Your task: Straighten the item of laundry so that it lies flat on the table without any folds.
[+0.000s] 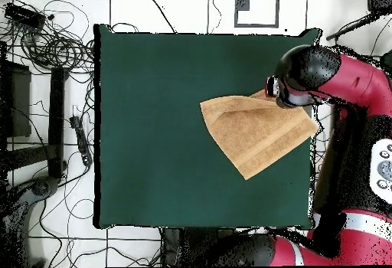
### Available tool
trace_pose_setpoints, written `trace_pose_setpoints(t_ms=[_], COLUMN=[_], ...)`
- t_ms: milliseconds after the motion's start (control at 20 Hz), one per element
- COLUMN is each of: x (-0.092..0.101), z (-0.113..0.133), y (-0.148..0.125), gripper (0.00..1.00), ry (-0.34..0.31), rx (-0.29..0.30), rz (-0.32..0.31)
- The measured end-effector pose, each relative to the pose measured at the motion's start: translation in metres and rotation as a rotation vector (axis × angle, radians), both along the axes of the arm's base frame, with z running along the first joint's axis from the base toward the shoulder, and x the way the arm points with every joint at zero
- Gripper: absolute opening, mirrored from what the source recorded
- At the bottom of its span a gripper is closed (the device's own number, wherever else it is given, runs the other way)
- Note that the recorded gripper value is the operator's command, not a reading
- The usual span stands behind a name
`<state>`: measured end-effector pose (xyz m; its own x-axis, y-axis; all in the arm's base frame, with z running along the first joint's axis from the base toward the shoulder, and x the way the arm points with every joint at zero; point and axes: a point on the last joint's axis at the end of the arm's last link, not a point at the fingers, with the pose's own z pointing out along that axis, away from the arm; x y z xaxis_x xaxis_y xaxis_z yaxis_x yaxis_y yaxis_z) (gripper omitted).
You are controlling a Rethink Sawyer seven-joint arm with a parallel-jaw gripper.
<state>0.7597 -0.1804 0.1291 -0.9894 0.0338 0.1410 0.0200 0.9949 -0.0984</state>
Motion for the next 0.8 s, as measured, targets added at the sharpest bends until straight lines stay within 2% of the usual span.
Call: trace_pose_setpoints(t_ms=[150,400,650,800], x=[0.006,0.007,0.005,0.003], z=[0.022,0.032,0.024,0.010], y=[-0.005,-0.013,-0.024,-0.033], gripper=[1.00,1.00,1.00,1.00], ry=[-0.016,-0.028,-0.037,-0.048], rx=[-0.009,-0.016,-0.022,-0.026], rz=[-0.006,-0.014,-0.023,-0.028])
